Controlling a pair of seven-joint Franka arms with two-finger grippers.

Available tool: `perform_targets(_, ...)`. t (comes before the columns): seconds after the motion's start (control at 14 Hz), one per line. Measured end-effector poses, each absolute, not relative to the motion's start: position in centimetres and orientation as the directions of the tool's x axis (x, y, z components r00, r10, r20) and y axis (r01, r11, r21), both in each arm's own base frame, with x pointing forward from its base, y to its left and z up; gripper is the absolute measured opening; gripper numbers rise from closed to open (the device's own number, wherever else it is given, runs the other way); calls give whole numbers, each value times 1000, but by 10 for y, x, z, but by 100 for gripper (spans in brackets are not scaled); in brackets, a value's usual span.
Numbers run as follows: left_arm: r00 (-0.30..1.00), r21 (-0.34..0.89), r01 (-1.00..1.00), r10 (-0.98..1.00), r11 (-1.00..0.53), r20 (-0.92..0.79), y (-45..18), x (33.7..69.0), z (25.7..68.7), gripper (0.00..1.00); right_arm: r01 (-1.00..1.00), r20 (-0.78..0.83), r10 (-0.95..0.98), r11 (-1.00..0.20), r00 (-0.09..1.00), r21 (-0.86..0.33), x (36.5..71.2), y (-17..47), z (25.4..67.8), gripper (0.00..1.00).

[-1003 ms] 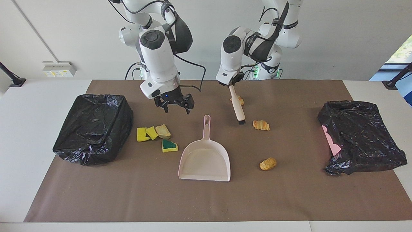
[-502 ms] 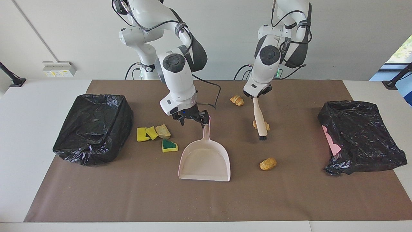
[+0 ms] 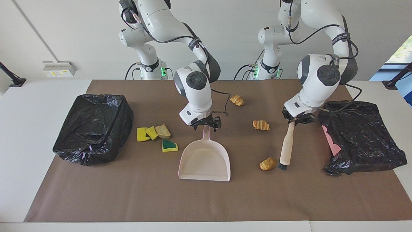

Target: Sweep and dump trash in bin

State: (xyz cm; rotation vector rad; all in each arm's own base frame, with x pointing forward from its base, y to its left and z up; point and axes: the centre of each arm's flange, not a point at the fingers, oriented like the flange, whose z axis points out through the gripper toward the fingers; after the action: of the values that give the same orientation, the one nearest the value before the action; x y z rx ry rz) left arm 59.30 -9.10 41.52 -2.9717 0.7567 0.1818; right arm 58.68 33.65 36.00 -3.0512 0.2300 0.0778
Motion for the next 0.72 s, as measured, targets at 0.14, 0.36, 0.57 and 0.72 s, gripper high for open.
perform_targets(0.14, 847, -65, -526, -515, -848, -129, -87, 613, 405, 26, -144, -83, -139, -988, 987, -59, 584, 335, 358, 96)
perform_targets(0.36, 833, -102, -553, -546, -827, -90, -88, 640, 393, 26, -142, -93, -136, -989, 986, -53, 581, 335, 357, 80)
perform_targets(0.57, 802, -114, -596, -596, -795, -33, -95, 652, 384, 26, -139, -92, -134, -989, 987, -54, 580, 336, 358, 65)
perform_targets(0.72, 723, -114, -689, -690, -716, -33, -99, 654, 381, 26, -137, -92, -132, -989, 987, -54, 579, 337, 358, 41)
